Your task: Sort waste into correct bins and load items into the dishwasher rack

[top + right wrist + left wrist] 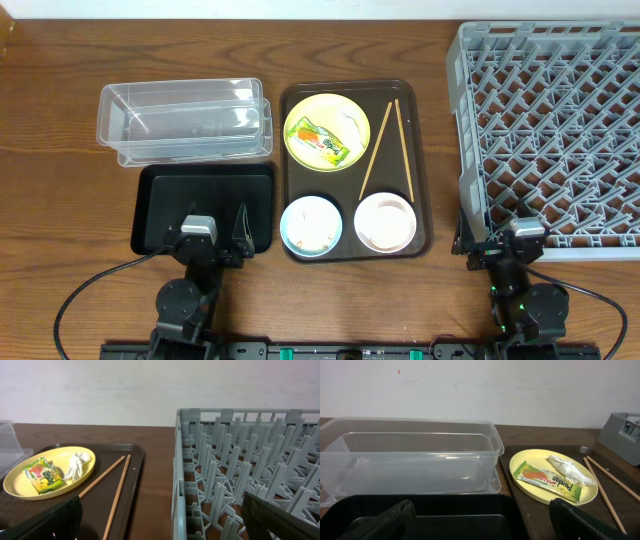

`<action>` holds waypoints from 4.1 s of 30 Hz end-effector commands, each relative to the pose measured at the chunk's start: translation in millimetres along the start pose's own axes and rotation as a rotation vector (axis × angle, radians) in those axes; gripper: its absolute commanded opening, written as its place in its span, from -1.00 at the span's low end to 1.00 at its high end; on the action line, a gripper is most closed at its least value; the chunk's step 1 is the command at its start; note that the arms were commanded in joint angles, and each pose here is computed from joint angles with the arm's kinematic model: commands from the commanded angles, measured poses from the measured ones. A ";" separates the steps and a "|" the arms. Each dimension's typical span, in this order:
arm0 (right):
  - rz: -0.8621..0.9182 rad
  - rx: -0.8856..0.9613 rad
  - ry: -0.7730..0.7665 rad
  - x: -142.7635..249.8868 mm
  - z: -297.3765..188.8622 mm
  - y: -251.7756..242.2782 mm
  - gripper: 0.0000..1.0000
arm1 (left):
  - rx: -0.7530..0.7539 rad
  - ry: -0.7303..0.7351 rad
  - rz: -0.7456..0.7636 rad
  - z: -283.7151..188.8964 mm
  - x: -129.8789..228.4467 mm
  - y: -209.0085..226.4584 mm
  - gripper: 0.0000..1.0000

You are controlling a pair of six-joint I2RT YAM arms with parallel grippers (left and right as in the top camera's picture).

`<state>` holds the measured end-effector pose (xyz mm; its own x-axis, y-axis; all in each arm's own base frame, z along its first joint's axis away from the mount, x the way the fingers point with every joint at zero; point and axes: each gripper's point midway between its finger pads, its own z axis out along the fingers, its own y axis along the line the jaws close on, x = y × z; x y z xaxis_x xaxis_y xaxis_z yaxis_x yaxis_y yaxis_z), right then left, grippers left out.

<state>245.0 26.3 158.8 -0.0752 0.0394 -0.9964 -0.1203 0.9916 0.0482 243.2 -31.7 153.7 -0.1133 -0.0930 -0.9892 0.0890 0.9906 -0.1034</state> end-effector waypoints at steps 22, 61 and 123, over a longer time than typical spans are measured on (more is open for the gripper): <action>0.360 -0.397 -0.119 -92.5 -34.3 63.8 0.98 | 0.437 -0.211 -0.110 -47.4 -128.7 -77.4 0.76; 0.436 -0.322 0.658 -113.5 -41.2 79.1 0.92 | 0.334 0.937 -0.076 24.7 -44.9 -153.0 0.75; 0.446 -0.314 0.695 -106.6 -34.2 78.2 0.99 | 0.321 1.263 0.106 21.9 121.1 -250.1 -0.88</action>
<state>207.0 100.1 264.6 -0.7664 0.2075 -0.6079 -0.2087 0.8146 0.5412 230.3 -295.1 65.0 -0.9174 0.3124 -0.2464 0.3707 0.8960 -0.2444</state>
